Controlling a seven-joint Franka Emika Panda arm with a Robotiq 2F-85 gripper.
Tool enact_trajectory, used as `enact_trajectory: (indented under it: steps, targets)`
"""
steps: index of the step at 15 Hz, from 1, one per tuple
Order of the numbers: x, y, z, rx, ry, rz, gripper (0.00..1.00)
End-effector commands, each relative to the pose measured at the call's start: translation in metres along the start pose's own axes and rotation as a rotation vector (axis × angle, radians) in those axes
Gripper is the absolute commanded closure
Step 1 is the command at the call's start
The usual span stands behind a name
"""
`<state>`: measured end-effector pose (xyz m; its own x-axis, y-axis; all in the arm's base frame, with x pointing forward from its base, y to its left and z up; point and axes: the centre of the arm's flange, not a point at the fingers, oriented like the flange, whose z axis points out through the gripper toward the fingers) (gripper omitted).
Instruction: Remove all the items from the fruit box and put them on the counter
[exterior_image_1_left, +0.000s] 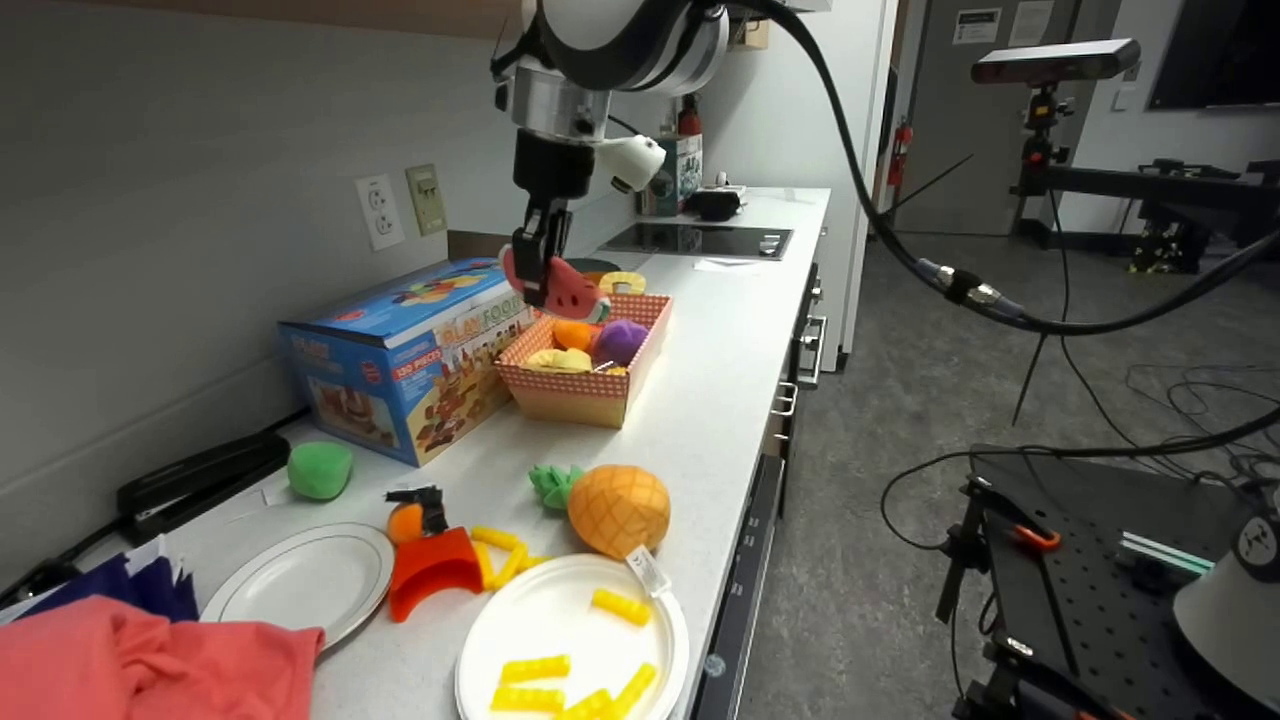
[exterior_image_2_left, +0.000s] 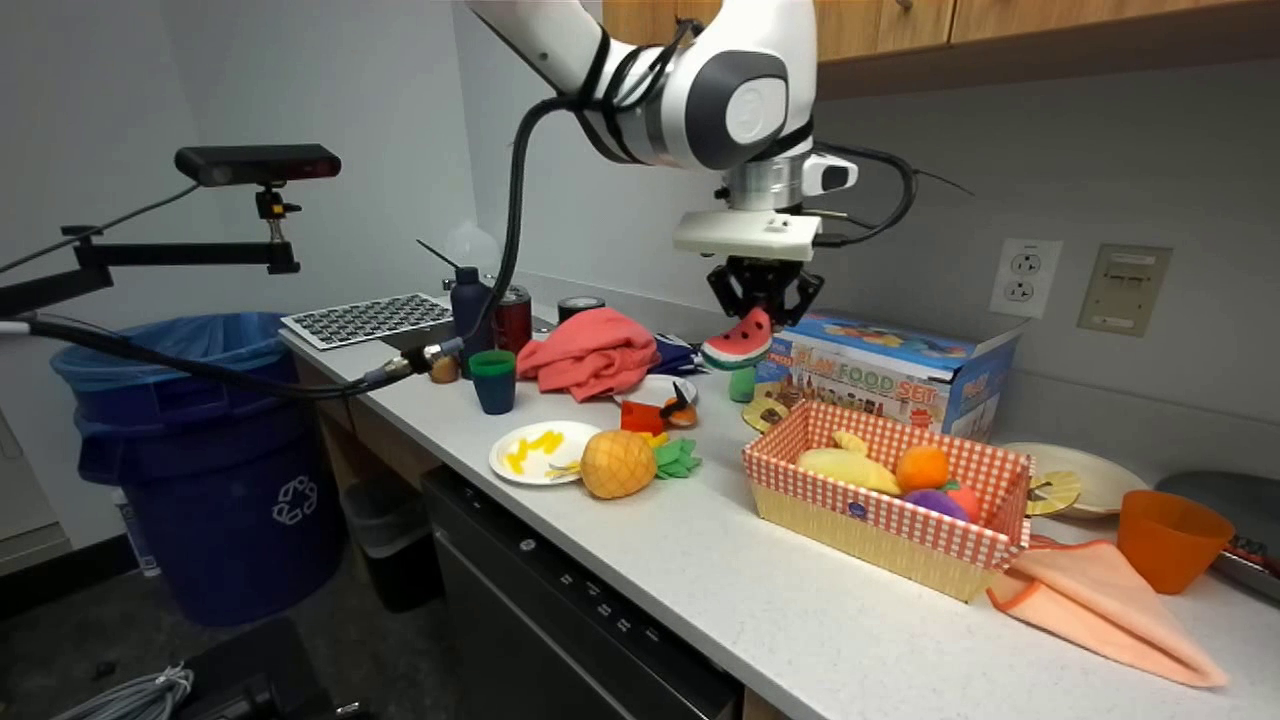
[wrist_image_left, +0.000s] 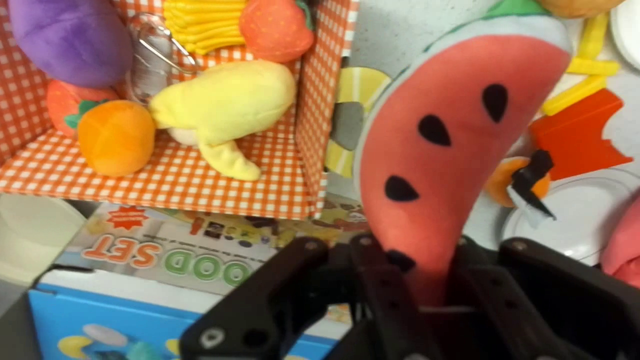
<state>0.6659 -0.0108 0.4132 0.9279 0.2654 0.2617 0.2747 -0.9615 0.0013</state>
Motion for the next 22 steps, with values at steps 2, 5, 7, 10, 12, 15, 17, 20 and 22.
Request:
enact_trajectory:
  steps: [2,5,7,10,12,15,17,20,22]
  targets:
    - [-0.017,-0.069,0.010,0.061,0.002,-0.161,0.97]
    - [-0.015,-0.102,0.033,0.121,-0.029,-0.212,0.97]
    - [-0.013,-0.116,0.050,0.144,-0.058,-0.222,0.97]
    - [-0.010,-0.128,0.072,0.155,-0.091,-0.218,0.97]
    - [-0.009,-0.133,0.085,0.161,-0.115,-0.214,0.93]
    - [-0.010,-0.138,0.091,0.168,-0.123,-0.227,0.56]
    - [-0.011,-0.138,0.087,0.168,-0.120,-0.245,0.41]
    - [-0.011,-0.135,0.073,0.154,-0.108,-0.261,0.19]
    - [-0.011,-0.128,0.060,0.140,-0.099,-0.264,0.04]
